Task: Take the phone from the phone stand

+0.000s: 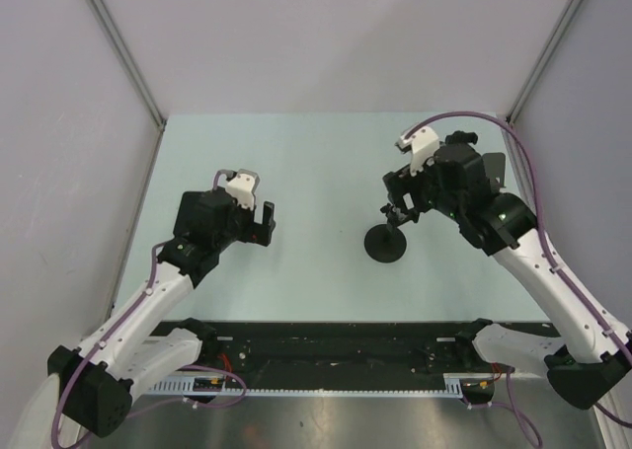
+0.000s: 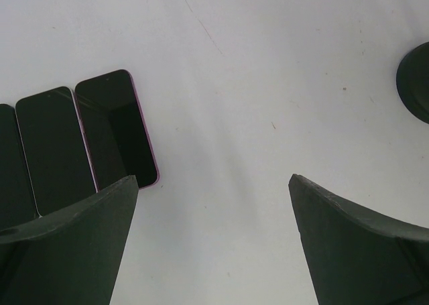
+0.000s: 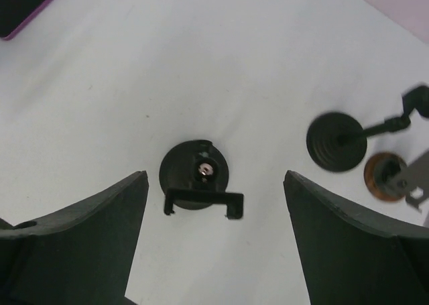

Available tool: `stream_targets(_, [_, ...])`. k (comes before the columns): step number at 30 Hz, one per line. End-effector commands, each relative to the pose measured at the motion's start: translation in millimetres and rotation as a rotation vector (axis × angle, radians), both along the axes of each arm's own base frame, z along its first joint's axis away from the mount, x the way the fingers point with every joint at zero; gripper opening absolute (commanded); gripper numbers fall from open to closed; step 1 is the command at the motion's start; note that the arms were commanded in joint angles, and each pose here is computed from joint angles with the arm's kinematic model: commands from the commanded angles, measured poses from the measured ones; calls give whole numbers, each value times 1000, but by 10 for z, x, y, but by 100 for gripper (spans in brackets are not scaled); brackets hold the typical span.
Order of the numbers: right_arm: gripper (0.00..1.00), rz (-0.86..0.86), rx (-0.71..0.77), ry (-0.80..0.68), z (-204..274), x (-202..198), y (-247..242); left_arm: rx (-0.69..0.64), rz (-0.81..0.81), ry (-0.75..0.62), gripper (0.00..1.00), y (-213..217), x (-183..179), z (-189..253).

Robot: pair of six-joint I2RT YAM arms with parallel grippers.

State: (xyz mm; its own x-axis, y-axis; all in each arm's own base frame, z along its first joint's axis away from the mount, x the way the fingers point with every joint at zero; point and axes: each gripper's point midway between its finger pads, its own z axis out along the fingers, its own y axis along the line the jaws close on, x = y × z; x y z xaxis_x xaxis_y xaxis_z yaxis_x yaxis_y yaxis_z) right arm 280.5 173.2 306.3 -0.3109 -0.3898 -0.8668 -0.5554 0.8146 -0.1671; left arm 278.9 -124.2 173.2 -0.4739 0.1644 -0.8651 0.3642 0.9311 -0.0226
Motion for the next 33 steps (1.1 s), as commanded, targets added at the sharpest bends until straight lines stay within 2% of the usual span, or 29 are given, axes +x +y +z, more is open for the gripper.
stream_targets(1, [85,-199,32,117,-181,-61,-413,10,-23,-35,100,-34,47,54])
stream_targets(4, [77,-246,64,176,-342,-105,-579,14,-22,-30,100,-34,47,38])
stream_targets(11, [56,-177,115,295,-697,-158,-520,19,-30,-19,100,-60,47,5])
stream_targets(18, [48,-152,100,362,-1055,-67,-518,23,-26,-17,100,-55,55,-6])
stream_targets(27, [43,-96,105,334,-1115,137,-446,29,-28,-11,100,-58,66,-23])
stream_targets(30, [33,-76,116,328,-1109,170,-416,29,-28,-13,100,-59,68,-20])
stream_targets(31, [25,-72,119,328,-1110,177,-405,29,-27,-13,100,-55,66,-19])
stream_targets(33, [16,-65,130,304,-1065,218,-388,31,-26,-14,100,-54,70,-20])
